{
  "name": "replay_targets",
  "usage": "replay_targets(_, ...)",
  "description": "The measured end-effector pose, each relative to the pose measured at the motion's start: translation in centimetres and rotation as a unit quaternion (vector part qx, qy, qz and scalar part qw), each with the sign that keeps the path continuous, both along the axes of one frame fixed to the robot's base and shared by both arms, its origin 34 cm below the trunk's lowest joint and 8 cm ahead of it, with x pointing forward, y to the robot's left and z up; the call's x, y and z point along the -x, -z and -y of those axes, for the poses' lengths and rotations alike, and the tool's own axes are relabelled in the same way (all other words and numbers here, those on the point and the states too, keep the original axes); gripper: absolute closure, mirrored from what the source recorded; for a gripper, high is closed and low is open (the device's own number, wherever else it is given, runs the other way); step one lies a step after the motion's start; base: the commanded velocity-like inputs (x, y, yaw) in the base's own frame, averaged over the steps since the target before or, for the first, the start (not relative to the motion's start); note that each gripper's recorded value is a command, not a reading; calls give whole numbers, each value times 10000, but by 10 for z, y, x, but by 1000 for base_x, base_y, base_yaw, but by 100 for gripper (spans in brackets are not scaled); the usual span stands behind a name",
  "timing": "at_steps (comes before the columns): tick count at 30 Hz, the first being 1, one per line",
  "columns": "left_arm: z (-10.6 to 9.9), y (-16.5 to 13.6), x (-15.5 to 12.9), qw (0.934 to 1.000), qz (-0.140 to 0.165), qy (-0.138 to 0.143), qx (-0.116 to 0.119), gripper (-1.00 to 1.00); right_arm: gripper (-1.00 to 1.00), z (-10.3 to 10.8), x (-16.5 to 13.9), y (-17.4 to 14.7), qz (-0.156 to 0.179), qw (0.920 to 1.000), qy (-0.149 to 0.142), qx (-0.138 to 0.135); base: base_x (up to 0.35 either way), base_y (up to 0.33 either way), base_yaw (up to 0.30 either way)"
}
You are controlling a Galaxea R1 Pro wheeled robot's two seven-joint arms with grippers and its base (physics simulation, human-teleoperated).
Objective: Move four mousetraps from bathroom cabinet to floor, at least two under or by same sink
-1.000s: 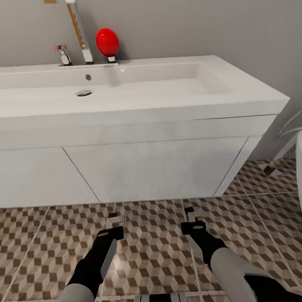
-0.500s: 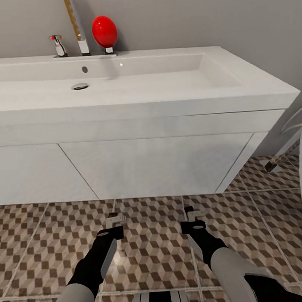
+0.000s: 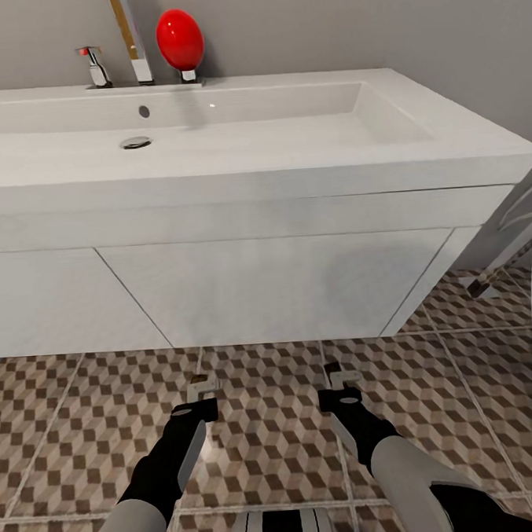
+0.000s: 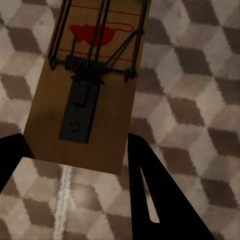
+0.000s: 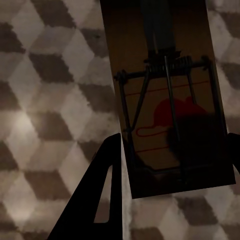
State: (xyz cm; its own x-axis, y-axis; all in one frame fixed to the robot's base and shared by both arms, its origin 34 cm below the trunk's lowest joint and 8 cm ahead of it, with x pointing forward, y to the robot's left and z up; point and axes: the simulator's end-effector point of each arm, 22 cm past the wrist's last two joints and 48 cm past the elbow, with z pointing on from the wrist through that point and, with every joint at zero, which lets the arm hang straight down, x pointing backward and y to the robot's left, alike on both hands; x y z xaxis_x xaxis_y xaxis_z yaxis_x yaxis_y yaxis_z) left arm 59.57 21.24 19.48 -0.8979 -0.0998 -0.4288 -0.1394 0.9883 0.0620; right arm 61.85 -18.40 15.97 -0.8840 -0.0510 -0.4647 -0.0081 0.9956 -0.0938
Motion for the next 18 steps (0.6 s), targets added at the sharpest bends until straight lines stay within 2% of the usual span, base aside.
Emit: replay_targets(18,0,0,0,10000,1,0,-2,100,100,2,-2,-1,64,10000,72,10,0,0,4)
